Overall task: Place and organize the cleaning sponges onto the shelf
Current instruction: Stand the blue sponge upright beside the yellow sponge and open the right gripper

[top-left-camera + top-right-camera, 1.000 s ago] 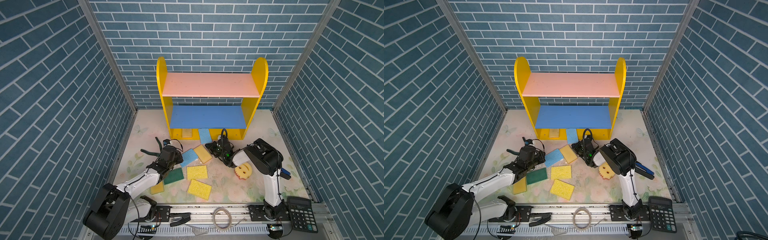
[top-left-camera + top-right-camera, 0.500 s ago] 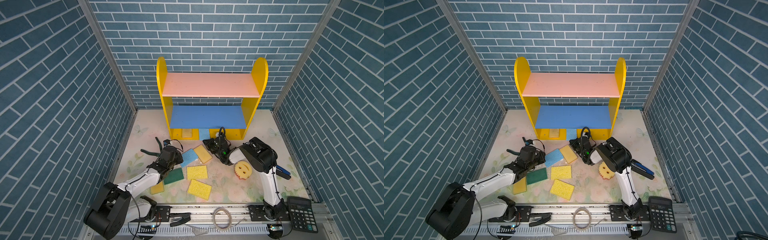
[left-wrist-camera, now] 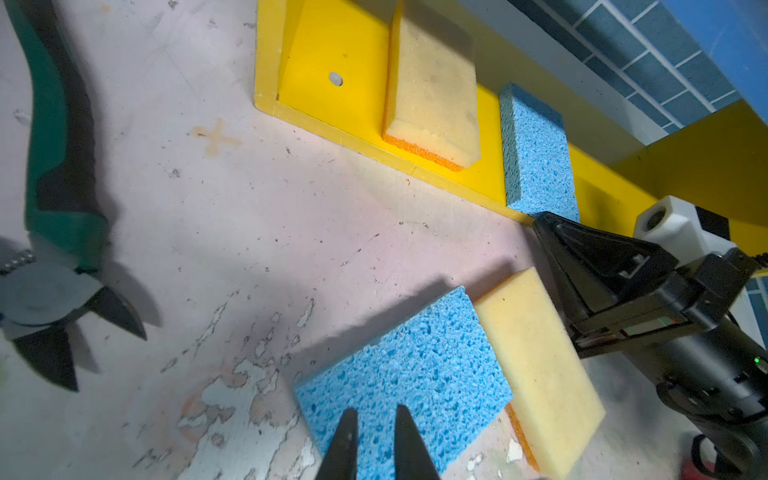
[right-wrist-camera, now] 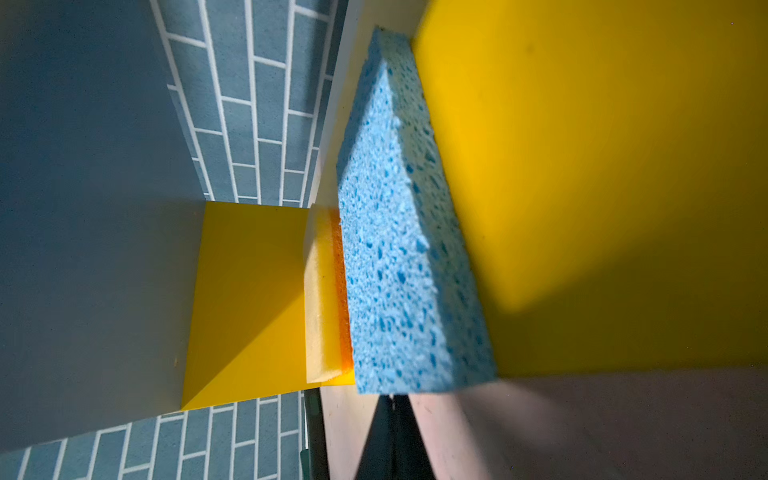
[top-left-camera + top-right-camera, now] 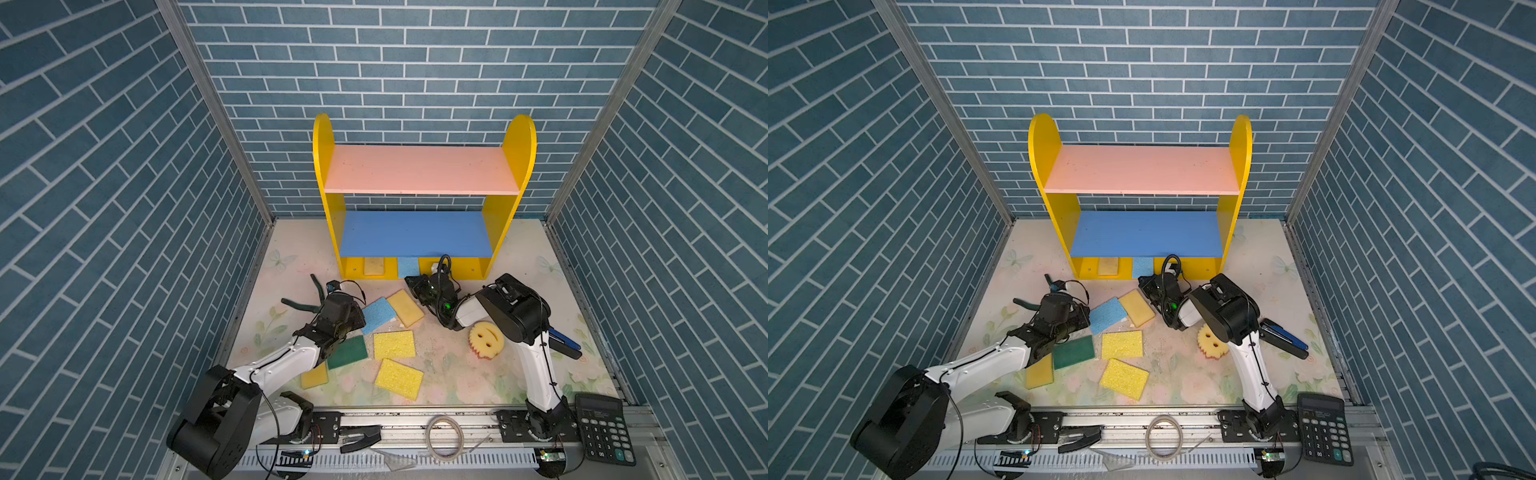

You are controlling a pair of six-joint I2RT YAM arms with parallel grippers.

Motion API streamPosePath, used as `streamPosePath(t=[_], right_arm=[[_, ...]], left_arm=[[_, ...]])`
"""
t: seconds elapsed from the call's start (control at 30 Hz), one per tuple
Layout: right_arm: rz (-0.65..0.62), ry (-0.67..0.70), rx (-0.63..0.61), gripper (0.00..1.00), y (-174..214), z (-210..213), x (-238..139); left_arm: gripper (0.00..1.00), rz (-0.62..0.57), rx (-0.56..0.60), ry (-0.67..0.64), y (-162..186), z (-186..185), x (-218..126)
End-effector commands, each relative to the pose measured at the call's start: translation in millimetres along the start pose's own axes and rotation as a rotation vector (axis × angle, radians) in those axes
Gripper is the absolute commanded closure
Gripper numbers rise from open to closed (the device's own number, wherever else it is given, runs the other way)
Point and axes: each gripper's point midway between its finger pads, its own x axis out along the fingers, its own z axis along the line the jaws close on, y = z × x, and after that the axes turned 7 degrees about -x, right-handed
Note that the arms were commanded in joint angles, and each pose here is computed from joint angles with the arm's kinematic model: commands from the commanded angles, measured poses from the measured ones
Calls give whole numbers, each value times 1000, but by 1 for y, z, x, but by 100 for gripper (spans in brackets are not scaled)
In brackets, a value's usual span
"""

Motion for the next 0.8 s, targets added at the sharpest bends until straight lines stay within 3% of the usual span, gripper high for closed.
streamPosePath(t=[0.0, 0.77], right_arm=[[67, 320, -18, 100, 34, -113, -5], [94, 345, -43, 100, 38, -115, -11]], left_arm=[[82, 2, 6, -14, 1, 5, -2], [81, 6, 9, -17, 2, 5, 0]])
